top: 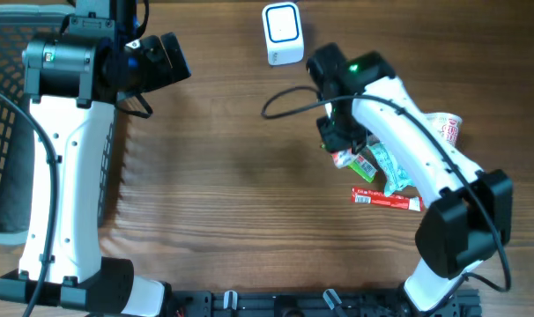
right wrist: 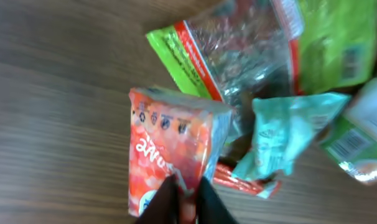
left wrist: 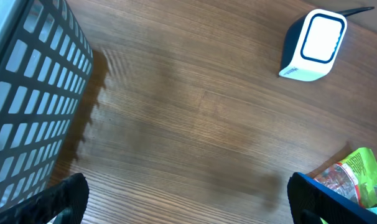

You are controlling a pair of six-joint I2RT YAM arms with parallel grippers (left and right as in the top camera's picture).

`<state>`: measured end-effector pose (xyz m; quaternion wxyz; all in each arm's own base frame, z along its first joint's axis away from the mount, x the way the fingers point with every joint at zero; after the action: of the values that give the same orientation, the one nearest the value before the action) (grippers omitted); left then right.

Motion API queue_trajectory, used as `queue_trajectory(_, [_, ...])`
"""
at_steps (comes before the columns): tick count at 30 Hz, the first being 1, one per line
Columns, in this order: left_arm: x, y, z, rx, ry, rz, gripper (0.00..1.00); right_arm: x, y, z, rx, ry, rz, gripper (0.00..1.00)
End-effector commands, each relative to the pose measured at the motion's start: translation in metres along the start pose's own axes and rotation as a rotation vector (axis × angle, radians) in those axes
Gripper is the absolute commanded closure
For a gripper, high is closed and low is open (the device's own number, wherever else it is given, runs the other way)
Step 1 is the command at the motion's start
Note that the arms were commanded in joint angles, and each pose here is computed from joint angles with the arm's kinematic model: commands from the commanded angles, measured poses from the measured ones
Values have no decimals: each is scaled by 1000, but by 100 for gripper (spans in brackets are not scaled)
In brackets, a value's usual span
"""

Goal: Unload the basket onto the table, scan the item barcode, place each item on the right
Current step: 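Carry the mint pack right and drop it onto the item pile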

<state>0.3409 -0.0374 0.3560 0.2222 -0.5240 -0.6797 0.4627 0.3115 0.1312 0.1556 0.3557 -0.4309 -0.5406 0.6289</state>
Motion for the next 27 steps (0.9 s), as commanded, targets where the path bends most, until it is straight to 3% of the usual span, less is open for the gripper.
queue_trajectory(1, [1,-1,-1,-2,16,4,0,2,29,7,36,16,7,44])
queue_trajectory(2, [1,-1,-1,-2,16,4,0,3,32,7,34,17,7,23])
queue_trajectory(6, [1,-1,-1,-2,16,4,0,4,38,3,10,21,5,2])
queue_trajectory(11, [1,-1,-1,-2,16,4,0,-7,27,-6,-35,58,-3,0])
queue_trajectory(16, [1,-1,-1,-2,16,4,0,-37,-3,-31,-198,171,-99,0])
queue_trajectory(22, [1,-1,-1,-2,16,4,0,-61,-3,-41,-257,238,-93,0])
queue_trajectory(27, [1,-1,-1,-2,16,4,0,-66,-13,-70,-414,254,-89,0])
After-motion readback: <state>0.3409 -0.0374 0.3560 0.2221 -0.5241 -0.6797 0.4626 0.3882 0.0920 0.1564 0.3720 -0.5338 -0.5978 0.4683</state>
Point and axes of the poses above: each gripper's point midway between its finger pads, its own y axis out along the fingers, its own x axis along the line the jaws close on, z = x × y, the point moved 5 cm from there along -y, back along the fingers, and after that the axes turned 4 degrees about -y, right-handed, at the moved point
